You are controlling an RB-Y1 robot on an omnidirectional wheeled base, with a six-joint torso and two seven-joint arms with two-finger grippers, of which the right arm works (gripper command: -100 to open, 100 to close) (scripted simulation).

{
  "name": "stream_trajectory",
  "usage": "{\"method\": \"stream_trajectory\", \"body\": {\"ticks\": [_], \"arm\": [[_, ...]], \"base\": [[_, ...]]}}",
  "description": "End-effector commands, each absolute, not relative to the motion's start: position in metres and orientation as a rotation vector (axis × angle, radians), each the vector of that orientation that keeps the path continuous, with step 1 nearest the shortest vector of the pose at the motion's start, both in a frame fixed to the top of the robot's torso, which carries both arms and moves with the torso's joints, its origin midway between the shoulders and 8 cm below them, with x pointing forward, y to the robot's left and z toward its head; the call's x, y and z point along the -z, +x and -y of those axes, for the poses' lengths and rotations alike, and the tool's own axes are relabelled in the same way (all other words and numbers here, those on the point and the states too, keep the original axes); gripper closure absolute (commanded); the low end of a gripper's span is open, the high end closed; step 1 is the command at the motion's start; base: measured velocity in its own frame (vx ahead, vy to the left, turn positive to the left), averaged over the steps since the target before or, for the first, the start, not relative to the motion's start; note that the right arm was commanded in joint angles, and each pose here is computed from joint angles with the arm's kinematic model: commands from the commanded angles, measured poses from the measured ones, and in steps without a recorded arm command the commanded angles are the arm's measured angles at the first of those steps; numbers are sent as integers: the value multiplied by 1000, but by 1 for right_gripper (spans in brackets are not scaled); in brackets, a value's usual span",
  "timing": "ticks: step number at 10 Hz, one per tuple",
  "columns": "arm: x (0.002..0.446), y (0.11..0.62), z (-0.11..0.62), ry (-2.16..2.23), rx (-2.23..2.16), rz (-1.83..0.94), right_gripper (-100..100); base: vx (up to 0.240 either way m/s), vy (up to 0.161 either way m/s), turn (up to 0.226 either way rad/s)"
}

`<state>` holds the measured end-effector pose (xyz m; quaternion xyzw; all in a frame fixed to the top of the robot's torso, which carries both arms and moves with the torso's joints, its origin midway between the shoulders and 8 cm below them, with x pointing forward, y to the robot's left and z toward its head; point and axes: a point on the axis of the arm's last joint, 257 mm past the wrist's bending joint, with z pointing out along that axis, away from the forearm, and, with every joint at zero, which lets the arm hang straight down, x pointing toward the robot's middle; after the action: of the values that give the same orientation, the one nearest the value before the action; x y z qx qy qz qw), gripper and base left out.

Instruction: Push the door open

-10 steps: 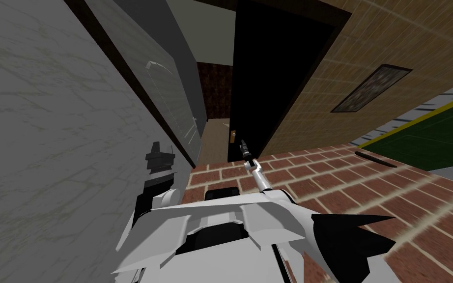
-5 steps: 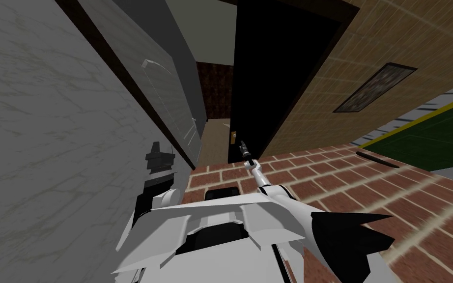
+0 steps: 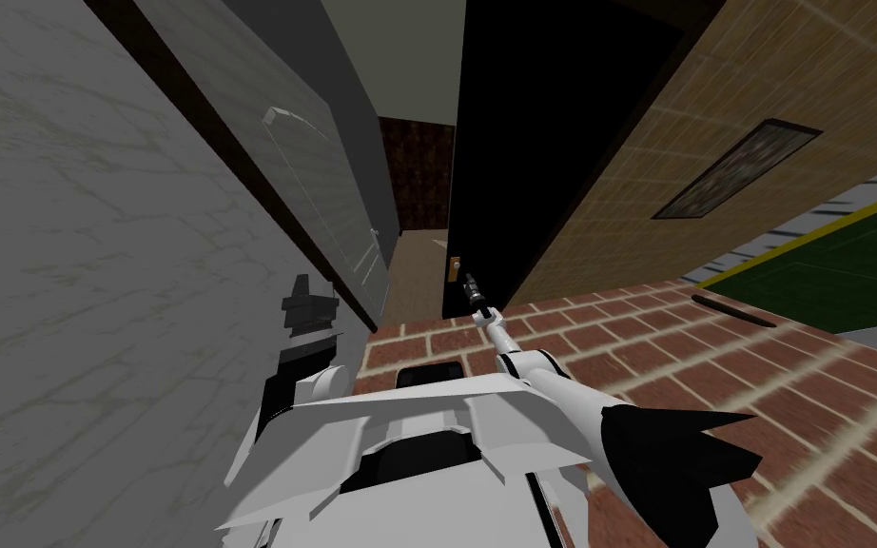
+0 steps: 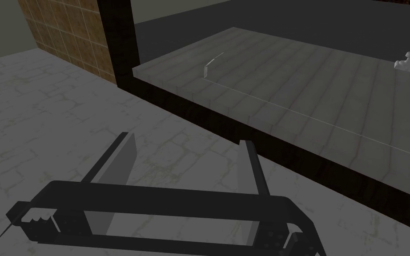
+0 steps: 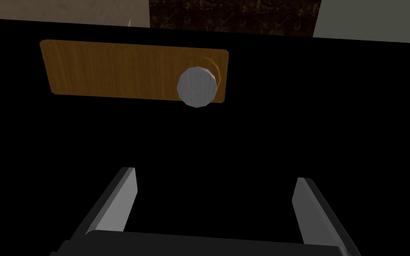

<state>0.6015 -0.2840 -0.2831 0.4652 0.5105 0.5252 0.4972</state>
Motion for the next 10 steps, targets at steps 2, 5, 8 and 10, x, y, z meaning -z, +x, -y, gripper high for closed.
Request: {"method": "stream_trajectory", "body": {"ticks": [2, 5, 8, 10], "arm": [[292, 607, 286, 1159, -1264, -1253, -100], [294, 608, 288, 1169, -1260, -1255, -100], [295, 608, 290, 1173, -1255, -1250, -100], [295, 607, 292, 1176, -1250, -1247, -100]], "base": [[105, 19, -7], [96, 8, 3], [209, 5, 24], [179, 18, 33]]}}
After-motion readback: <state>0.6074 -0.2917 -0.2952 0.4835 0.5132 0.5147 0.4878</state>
